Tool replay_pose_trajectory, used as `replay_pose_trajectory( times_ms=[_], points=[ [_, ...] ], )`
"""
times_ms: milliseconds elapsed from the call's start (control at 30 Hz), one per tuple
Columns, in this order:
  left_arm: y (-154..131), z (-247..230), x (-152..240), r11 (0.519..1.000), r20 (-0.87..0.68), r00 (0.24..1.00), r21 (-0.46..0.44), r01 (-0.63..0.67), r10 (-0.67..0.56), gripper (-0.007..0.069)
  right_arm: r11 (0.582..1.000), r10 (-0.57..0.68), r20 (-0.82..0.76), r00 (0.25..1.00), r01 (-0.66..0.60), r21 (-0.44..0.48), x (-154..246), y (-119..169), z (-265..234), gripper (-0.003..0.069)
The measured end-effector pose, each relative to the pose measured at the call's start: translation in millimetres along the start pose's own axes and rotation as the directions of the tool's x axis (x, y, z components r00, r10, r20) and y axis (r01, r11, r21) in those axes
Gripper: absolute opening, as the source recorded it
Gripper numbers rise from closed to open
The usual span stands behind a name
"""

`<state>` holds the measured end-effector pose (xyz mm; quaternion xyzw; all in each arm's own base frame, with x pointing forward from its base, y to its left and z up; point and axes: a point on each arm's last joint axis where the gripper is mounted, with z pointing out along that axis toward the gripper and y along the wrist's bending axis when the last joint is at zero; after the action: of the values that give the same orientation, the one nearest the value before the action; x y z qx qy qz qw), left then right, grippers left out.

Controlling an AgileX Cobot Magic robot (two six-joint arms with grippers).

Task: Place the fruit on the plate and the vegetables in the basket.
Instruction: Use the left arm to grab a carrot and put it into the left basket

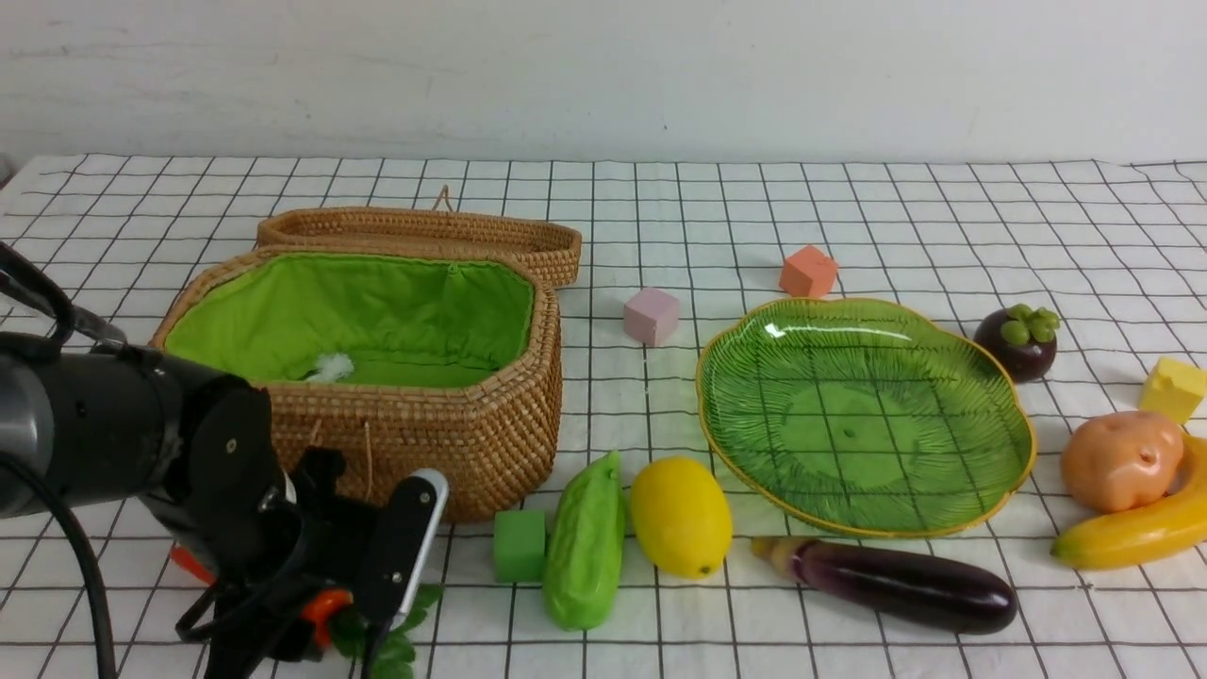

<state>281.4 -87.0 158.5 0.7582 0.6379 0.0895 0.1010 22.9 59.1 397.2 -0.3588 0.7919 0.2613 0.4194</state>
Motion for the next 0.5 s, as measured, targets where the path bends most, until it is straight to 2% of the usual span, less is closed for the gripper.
replay_pose_trajectory(
  times_ms=[67, 167, 267, 367, 400, 500],
  points=[
    [-1.9, -2.7, -3.5, 1.0, -0.006, 1.0, 0.01, -0.011, 0.011, 0.04, 1.0, 0.001, 0.001, 1.0, -0.001, -0.002, -0.1, 0.2, 0.0, 0.0106],
    [-18.3, -21.6, -20.3, 0.994, -0.024, 0.999, 0.101, -0.04, 0.043, 0.04, 1.0, 0.004, 0.005, 1.0, -0.003, -0.01, -0.5, 0.9, 0.0, 0.0109],
    [-29.2, -47.0, -36.7, 0.995, -0.022, 0.999, 0.094, -0.031, 0.033, 0.0399, 0.999, 0.011, 0.016, 1.0, -0.011, -0.03, -1.5, 2.7, -0.1, 0.0109],
    [-33.6, -74.0, -46.6, 0.999, -0.011, 1.0, 0.029, 0.016, -0.015, 0.0399, 0.999, 0.018, 0.026, 1.0, -0.017, -0.049, -2.4, 4.4, -0.1, 0.0111],
    [-31.2, -94.0, -47.8, 0.996, -0.004, 0.997, -0.05, 0.077, -0.078, 0.0399, 0.998, 0.022, 0.031, 0.999, -0.02, -0.059, -2.9, 5.3, -0.2, 0.0113],
    [-17.2, -133.0, -43.5, 0.96, 0.023, 0.993, -0.253, 0.122, -0.12, 0.0399, 0.999, 0.027, 0.067, 0.997, -0.023, -0.049, -6.2, 4.3, -0.3, 0.0116]
  ],
)
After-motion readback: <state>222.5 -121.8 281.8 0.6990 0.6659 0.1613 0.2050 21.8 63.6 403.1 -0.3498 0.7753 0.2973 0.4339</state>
